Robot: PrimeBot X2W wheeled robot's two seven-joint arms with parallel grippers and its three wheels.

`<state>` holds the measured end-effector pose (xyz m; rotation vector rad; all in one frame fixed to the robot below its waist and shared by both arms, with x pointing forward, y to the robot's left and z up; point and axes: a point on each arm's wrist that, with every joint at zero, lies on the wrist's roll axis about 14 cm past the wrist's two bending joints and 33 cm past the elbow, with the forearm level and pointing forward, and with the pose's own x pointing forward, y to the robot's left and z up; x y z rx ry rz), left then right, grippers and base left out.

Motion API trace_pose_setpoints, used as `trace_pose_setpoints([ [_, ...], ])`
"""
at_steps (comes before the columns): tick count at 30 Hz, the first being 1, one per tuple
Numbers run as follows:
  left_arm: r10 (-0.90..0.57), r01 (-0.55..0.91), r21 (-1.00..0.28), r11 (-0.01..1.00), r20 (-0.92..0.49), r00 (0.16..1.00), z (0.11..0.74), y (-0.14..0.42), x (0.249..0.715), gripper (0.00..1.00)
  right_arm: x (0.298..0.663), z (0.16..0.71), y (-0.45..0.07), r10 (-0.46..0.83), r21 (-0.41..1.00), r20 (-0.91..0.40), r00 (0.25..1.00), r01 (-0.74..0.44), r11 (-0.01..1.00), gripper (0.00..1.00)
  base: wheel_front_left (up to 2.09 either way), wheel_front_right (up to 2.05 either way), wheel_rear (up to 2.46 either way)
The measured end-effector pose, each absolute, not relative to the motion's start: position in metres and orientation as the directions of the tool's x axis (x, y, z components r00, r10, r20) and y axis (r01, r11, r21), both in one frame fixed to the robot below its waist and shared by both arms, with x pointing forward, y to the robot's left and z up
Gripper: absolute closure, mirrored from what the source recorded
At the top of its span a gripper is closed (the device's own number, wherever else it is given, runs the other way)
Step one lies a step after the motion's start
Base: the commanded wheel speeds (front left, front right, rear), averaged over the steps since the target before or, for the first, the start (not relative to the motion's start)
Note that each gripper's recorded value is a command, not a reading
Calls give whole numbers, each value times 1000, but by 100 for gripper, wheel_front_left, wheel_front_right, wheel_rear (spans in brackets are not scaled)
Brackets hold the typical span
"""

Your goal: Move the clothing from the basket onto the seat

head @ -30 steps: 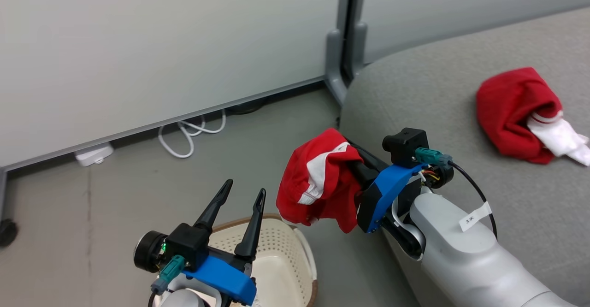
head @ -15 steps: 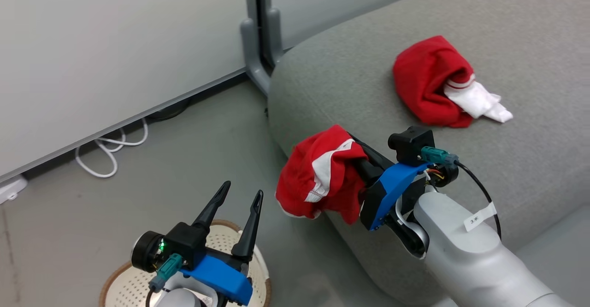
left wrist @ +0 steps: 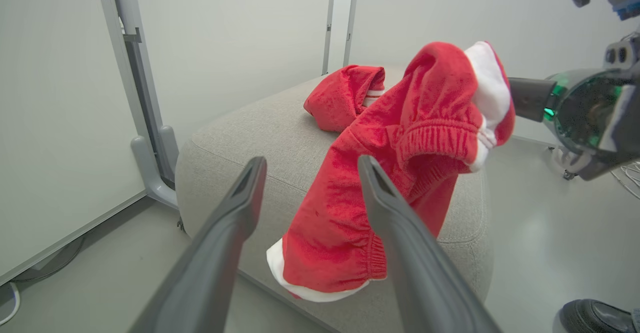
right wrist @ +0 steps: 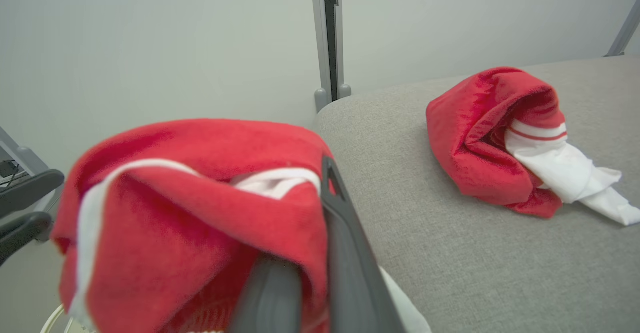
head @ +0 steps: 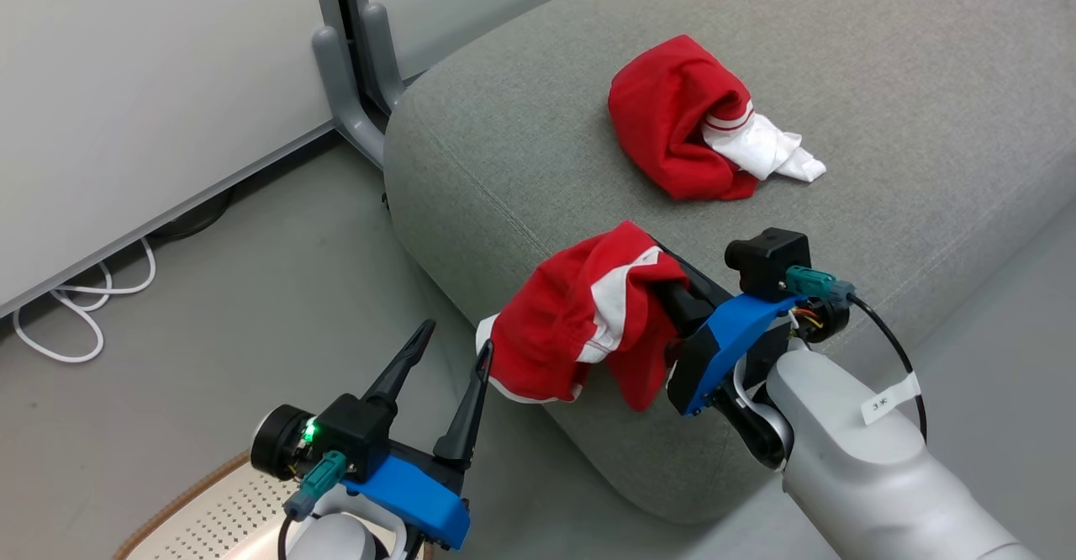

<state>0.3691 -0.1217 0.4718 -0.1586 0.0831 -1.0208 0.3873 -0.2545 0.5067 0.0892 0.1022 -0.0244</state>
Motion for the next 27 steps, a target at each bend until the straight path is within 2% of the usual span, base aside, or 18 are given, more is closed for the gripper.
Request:
trace_pose_setpoints([
  [5, -873, 859, -178, 479, 1, 487, 469, -132, 366, 0, 381, 499, -264, -51, 92, -118, 992, 62, 994, 100, 0, 0, 0],
  [18, -878, 864, -182, 470, -2, 478, 468, -133, 368, 0, 381, 500, -271, -83, 112, -105, 991, 95, 989, 100, 0, 0, 0],
  [27, -873, 857, -189, 480, -1, 488, 458, -127, 382, 0, 418, 557, -304, -131, 90, 14, 991, 130, 987, 100, 0, 0, 0],
])
